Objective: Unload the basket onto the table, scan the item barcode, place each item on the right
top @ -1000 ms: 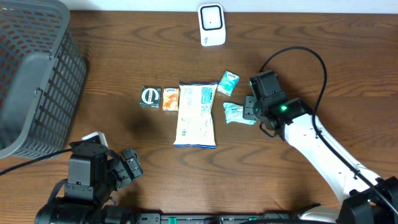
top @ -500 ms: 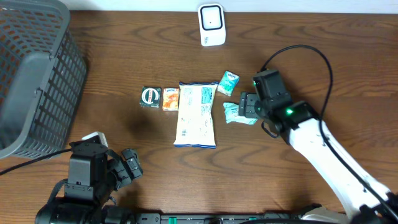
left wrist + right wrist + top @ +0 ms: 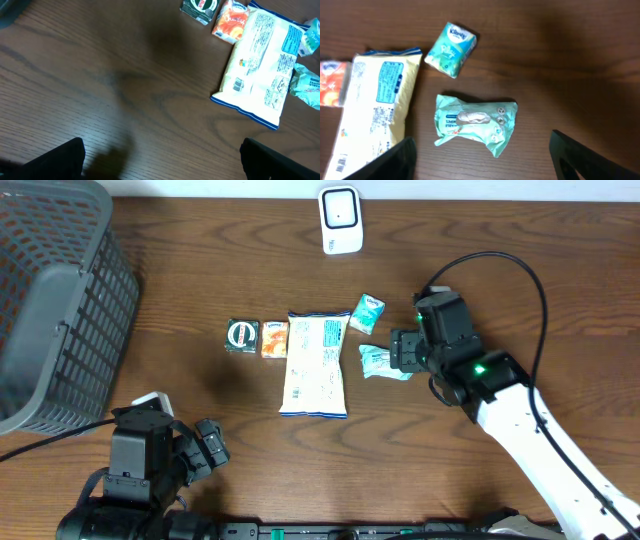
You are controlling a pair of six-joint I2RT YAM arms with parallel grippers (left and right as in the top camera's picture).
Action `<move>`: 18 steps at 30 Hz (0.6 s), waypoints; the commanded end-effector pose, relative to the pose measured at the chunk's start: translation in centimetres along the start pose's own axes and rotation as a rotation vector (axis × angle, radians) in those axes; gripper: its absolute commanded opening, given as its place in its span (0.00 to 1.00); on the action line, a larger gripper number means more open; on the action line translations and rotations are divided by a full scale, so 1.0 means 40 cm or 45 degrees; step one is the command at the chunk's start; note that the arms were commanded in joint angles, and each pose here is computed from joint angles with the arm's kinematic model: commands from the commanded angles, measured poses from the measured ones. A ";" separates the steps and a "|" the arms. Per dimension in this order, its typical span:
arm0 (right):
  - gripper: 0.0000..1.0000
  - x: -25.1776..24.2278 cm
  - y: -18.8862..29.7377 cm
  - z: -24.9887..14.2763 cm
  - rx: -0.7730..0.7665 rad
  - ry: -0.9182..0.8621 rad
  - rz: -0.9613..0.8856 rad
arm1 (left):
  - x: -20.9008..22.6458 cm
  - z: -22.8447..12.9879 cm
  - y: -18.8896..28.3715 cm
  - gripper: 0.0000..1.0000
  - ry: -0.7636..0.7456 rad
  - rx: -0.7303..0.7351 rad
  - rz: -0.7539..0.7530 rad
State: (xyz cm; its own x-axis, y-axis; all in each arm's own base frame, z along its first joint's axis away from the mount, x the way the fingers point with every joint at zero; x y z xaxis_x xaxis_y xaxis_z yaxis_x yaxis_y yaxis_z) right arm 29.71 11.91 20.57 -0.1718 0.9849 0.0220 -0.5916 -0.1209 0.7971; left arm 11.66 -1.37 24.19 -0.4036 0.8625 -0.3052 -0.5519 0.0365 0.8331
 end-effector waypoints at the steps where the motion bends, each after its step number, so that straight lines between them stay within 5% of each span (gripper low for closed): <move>1: 0.75 0.001 -0.041 -0.007 0.057 0.117 -0.036 | 0.004 0.000 0.000 0.98 0.003 -0.007 0.011; 11: 0.65 0.034 -0.185 -0.049 0.189 0.241 -0.036 | 0.004 0.000 0.000 0.98 0.003 -0.007 0.011; 18: 0.41 0.059 -0.211 -0.022 0.098 0.096 -0.008 | 0.004 0.000 0.000 0.98 0.003 -0.008 0.011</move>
State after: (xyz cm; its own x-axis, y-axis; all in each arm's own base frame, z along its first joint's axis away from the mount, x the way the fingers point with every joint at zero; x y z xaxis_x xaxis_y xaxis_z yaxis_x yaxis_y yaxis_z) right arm 33.15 14.60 13.10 -0.2736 0.9602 -0.0569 -0.5110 -0.0950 0.8543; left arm 11.66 -1.38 24.20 -0.4035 0.8625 -0.3054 -0.5522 0.0366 0.8329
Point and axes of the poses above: each gripper's point midway between its finger pads, its own y axis back along the fingers, its own x axis along the line the jaws close on, z = x × y, the point moved 7 cm from there along y, back along the fingers, and after that the axes turned 6 degrees about y, right-handed, at the moved point
